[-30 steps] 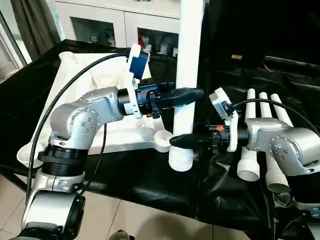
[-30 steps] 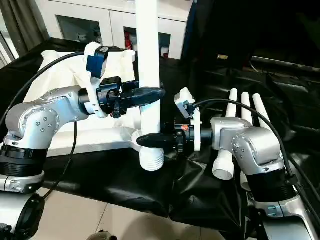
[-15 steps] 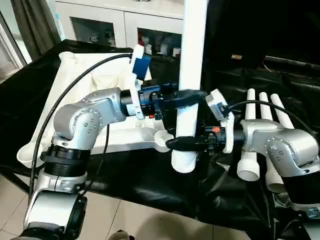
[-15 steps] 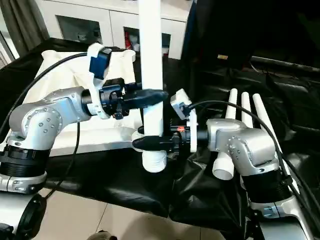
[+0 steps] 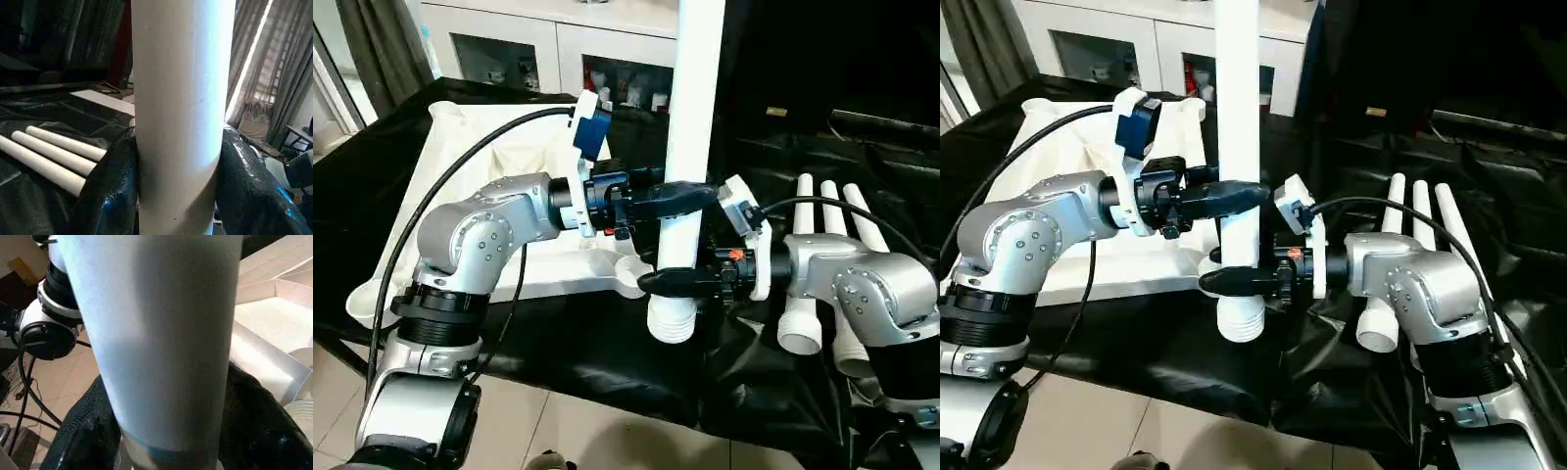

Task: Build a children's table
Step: Pick table leg

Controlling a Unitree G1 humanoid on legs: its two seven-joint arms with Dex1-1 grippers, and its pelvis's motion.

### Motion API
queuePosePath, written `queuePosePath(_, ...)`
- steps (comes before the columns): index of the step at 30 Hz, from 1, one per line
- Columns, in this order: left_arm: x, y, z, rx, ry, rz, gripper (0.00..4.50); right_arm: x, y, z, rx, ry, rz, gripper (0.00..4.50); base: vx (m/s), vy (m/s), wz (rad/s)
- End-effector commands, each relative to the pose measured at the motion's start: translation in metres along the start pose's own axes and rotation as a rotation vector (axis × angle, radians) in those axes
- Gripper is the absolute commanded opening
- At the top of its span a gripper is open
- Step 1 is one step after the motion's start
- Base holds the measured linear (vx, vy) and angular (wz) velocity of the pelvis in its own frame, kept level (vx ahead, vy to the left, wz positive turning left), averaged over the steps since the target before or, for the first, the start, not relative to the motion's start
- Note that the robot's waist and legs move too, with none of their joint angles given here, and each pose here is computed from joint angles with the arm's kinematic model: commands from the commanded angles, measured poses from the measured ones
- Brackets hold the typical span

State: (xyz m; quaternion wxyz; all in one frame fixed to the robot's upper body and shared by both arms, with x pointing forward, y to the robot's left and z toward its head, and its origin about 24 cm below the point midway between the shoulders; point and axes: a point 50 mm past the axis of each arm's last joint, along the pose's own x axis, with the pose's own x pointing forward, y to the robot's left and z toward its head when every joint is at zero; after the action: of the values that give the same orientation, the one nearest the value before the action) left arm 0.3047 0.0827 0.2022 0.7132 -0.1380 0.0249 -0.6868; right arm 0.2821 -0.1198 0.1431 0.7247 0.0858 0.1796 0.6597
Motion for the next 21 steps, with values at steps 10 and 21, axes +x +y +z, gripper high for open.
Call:
queuePosePath(10,0.0046,-0.0008,0.0063,0.037,-0.011,-0.012,1.84,-0.0037,0.0041,-0.0054,-0.009,0.036,-0.008,2.02,0.000,0.000,0.00)
queuePosePath(21,0.0050,-0.0016,0.0068,0.049,-0.023,-0.016,1.84,-0.0032,0.0051,-0.0067,-0.004,0.033,-0.005,1.93,0.000,0.000,0.00)
